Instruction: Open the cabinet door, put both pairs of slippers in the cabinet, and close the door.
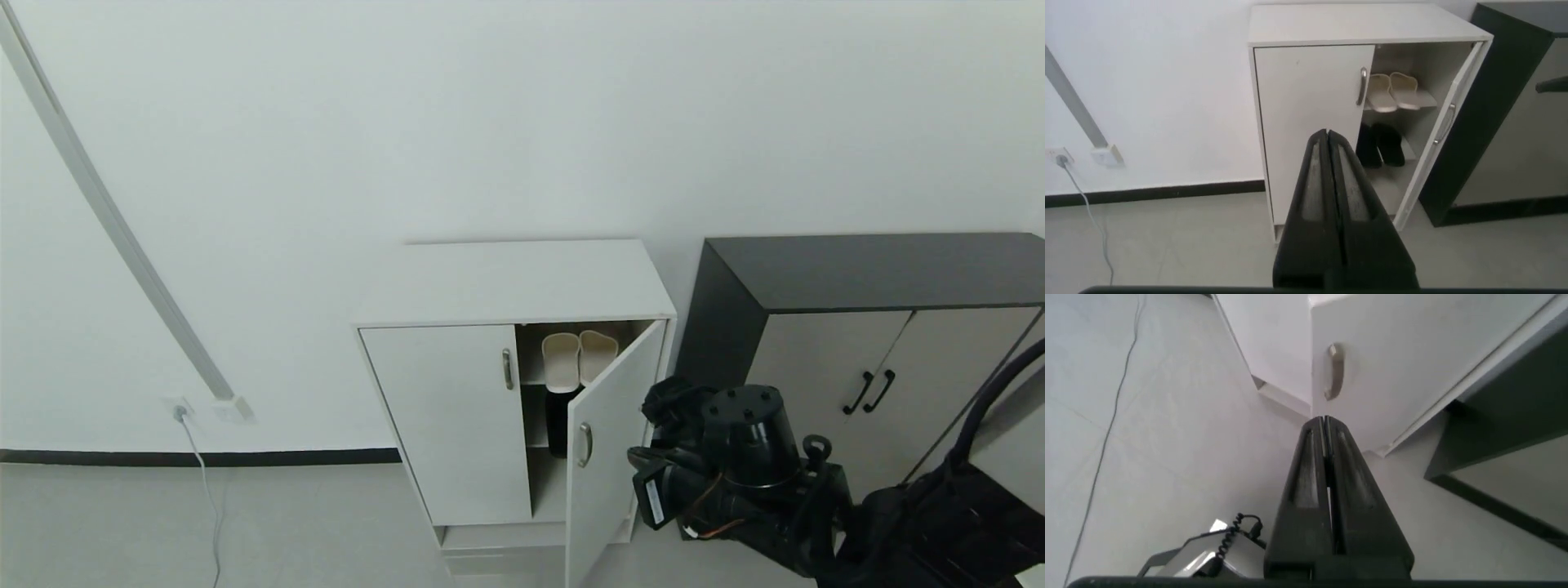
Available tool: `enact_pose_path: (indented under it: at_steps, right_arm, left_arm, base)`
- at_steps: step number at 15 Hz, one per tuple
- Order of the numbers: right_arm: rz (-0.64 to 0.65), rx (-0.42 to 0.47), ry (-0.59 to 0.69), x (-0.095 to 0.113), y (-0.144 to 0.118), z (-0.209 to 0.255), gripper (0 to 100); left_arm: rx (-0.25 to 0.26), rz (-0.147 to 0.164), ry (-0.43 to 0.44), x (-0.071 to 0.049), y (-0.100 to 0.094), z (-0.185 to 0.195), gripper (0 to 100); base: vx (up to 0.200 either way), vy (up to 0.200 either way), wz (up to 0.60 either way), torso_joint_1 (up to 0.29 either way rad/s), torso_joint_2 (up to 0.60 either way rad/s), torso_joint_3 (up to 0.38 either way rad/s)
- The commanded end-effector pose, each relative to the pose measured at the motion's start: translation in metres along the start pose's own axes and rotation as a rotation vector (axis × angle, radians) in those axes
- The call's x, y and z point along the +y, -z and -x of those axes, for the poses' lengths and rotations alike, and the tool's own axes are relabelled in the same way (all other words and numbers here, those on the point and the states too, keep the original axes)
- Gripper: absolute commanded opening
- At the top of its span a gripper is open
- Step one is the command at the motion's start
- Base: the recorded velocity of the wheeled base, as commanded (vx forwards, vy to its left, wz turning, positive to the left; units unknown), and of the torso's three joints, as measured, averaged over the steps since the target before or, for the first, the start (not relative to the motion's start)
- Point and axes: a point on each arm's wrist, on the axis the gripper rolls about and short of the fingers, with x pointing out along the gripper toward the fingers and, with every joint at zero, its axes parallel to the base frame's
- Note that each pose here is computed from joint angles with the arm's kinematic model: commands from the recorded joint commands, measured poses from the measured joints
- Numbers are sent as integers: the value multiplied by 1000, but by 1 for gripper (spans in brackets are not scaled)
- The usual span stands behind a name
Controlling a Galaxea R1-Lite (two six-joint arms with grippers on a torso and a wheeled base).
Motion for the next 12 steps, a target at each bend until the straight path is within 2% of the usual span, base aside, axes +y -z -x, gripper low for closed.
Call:
enact_pose_path:
  at_steps: [1,6,9,12]
  right_arm:
    - [12,58,5,-2,23,-2,0]
    - [21,53,-12,5,39,-12,0]
    - [23,62,-15,8,44,-18,0]
    - [14,23,-12,9,42,-35,0]
  left_arm:
    - [2,1,0,0,0,0,0]
    - [2,4,-2,0,0,0,0]
    - [2,4,-3,0,0,0,0]
    - [2,4,-3,0,0,0,0]
  base:
    - [200,0,0,-27,-7,7]
    - [200,0,0,5,5,3]
    - [0,0,0,0,0,0]
    - [0,0,0,0,0,0]
